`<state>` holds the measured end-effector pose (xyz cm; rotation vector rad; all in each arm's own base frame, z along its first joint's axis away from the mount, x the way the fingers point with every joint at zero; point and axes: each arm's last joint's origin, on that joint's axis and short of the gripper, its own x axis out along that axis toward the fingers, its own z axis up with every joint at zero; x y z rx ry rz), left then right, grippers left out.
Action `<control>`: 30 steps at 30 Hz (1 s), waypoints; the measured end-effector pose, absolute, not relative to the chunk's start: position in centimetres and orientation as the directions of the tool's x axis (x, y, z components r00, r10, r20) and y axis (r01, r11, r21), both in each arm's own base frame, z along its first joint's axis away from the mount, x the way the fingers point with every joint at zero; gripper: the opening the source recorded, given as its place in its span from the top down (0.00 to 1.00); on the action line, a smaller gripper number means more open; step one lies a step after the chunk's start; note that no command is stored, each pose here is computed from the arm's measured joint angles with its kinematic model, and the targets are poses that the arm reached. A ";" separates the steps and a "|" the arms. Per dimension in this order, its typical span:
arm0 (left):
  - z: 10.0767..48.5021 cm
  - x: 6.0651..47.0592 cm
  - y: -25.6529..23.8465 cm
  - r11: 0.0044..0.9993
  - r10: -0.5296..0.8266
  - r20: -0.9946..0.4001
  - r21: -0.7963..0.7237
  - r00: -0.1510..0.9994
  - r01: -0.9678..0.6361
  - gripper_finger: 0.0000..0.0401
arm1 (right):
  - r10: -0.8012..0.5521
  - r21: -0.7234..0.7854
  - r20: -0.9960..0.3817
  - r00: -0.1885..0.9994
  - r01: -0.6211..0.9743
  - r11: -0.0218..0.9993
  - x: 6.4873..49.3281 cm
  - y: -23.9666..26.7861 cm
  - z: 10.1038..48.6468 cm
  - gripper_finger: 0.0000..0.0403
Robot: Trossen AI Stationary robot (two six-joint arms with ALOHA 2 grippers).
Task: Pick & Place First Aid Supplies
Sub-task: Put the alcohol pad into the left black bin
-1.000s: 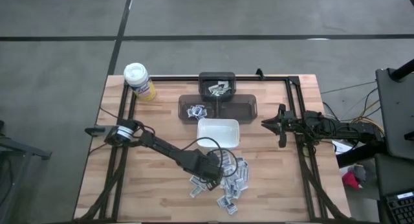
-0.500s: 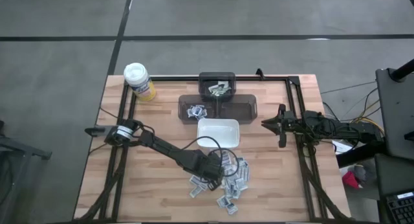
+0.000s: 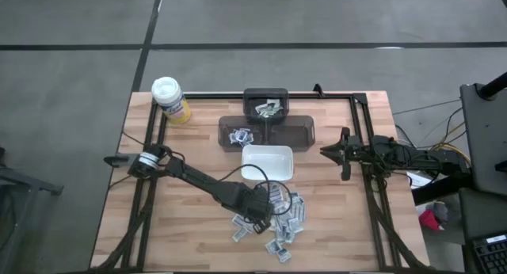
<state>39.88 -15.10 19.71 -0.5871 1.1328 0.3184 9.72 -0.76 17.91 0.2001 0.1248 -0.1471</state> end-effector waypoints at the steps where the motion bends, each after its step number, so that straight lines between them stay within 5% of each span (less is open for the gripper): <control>1: 20.4 39.7 -15.1 0.811 -0.061 -0.910 -0.285 0.411 -0.511 1.00 | -0.133 0.188 -0.138 0.982 0.158 0.969 9.7 -0.8 17.9 0.85; 9: 24.9 38.1 -15.7 0.902 -0.067 -0.848 -0.277 0.526 -0.331 1.00 | -0.132 0.188 -0.141 0.981 0.158 0.969 9.7 -0.8 17.9 0.85; 17: 30.1 37.4 -11.2 0.817 0.378 -0.636 -0.113 0.673 -0.566 1.00 | -0.132 0.188 -0.143 0.981 0.158 0.969 9.7 -0.8 17.9 0.85; 24: 31.9 36.1 -2.9 0.648 0.570 -0.645 -0.029 0.510 -0.761 1.00 | -0.132 0.188 -0.143 0.981 0.158 0.969 9.7 -0.8 17.9 0.85; 30: 31.3 35.2 4.1 0.523 0.565 -0.745 -0.009 0.354 -0.853 1.00 | -0.133 0.188 -0.143 0.981 0.158 0.969 9.7 -0.8 17.9 0.85</control>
